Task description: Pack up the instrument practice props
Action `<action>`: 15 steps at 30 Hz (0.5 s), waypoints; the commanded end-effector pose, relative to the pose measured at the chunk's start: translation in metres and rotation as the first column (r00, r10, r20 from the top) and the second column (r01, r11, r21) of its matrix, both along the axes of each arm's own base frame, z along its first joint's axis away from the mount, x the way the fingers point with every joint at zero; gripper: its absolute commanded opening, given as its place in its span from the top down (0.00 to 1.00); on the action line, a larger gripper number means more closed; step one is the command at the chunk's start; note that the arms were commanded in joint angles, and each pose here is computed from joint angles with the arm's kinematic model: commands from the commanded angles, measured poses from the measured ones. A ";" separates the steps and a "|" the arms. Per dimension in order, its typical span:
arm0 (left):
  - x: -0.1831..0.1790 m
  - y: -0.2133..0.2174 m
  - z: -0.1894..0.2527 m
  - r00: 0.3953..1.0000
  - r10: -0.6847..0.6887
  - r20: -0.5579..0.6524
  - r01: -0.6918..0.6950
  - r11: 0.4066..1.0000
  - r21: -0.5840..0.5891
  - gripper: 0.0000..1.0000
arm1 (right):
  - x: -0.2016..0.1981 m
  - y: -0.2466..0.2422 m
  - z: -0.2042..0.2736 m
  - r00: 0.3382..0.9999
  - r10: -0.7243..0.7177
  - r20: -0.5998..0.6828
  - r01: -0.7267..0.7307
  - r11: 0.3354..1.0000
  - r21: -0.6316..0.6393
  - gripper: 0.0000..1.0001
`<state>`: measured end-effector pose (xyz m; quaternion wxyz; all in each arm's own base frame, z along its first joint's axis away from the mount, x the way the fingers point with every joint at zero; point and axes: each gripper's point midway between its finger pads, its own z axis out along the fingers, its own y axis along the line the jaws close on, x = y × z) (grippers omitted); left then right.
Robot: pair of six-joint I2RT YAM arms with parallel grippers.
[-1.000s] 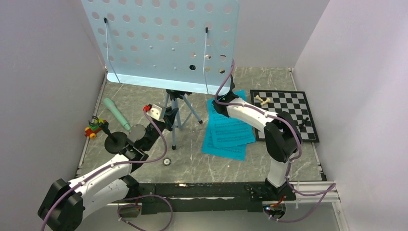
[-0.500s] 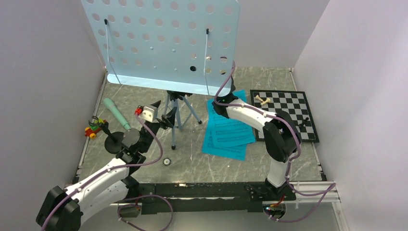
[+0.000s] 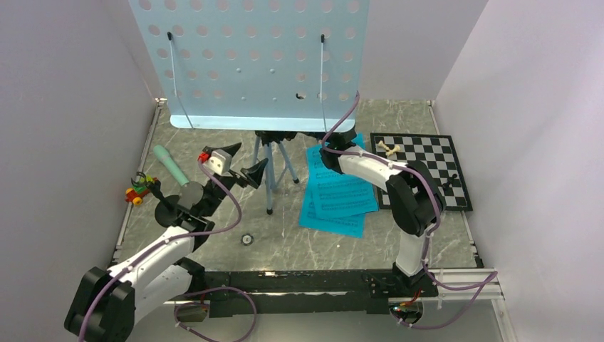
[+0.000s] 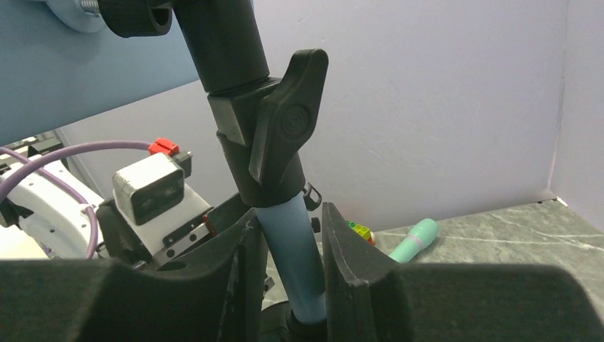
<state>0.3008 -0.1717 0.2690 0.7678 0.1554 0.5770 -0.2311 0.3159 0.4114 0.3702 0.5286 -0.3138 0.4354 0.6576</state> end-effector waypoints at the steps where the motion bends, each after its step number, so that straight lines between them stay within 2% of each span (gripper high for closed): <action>1: -0.006 -0.012 0.026 0.985 -0.165 0.053 0.166 0.986 -0.015 0.01 | 0.013 -0.006 -0.031 0.981 0.052 -0.186 -0.061 0.997 -0.043 1.00; 10: 0.009 -0.025 0.031 0.967 -0.244 0.070 0.245 0.970 -0.002 0.01 | 0.029 -0.013 -0.037 0.977 0.037 -0.210 -0.041 0.999 -0.018 1.00; 15: 0.010 -0.036 0.039 0.946 -0.311 0.096 0.315 0.948 -0.038 0.01 | 0.032 -0.013 -0.037 0.981 0.009 -0.196 -0.018 0.999 -0.044 1.00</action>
